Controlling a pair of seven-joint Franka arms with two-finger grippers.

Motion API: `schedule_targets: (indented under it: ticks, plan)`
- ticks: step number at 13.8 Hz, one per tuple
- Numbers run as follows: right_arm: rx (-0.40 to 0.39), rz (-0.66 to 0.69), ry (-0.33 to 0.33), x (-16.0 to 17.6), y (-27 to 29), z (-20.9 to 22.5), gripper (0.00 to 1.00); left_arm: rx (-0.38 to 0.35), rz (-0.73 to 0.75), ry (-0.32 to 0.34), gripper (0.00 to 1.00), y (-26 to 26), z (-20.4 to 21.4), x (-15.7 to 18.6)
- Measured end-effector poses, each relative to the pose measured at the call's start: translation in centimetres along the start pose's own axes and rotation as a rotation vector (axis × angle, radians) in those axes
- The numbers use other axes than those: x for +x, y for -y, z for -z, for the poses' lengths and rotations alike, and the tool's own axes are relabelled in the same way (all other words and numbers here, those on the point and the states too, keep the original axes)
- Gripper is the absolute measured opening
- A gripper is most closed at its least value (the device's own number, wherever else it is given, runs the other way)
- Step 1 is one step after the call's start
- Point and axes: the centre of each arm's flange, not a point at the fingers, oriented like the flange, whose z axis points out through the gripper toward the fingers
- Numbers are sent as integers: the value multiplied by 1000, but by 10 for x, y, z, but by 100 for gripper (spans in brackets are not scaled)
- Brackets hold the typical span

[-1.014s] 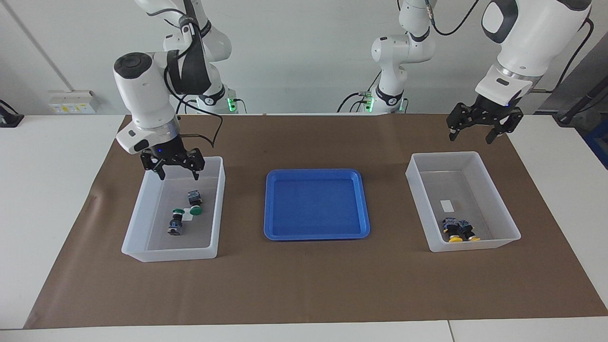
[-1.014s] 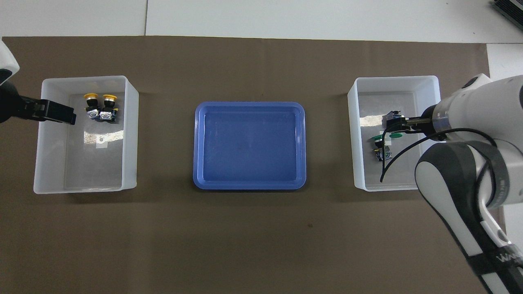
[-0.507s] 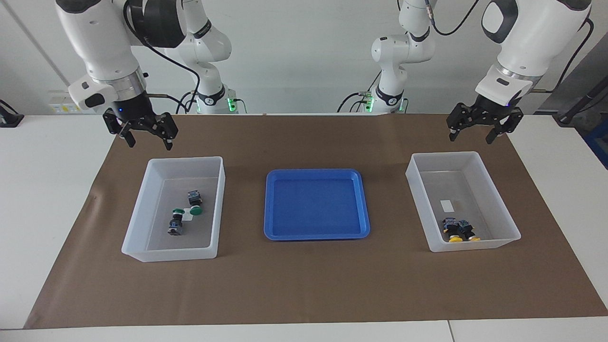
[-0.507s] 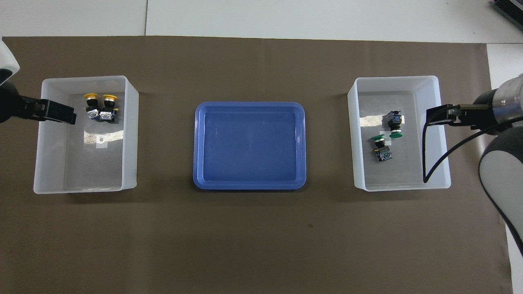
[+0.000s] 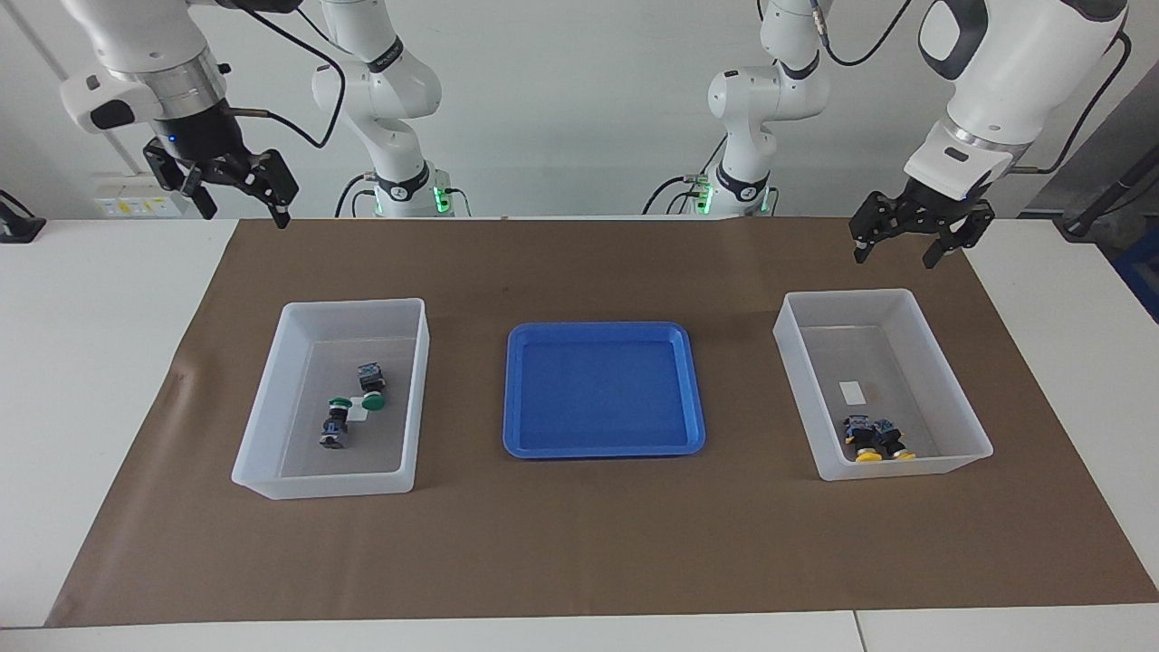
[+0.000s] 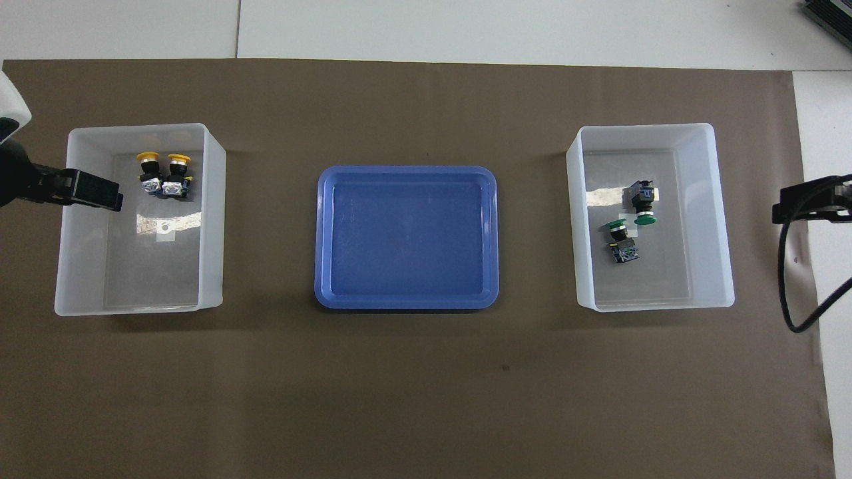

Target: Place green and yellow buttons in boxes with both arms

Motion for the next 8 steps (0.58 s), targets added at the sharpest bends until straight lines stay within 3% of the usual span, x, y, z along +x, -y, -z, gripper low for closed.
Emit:
schedule_targets:
  ticks: [3,8]
  plan:
    - [0,6,13,0,-7,-5,100,1,2,19,100,-1,-7,-13]
    - [8,25,37,0,4,-16,100,4,5,-6,100,1,-3,-12]
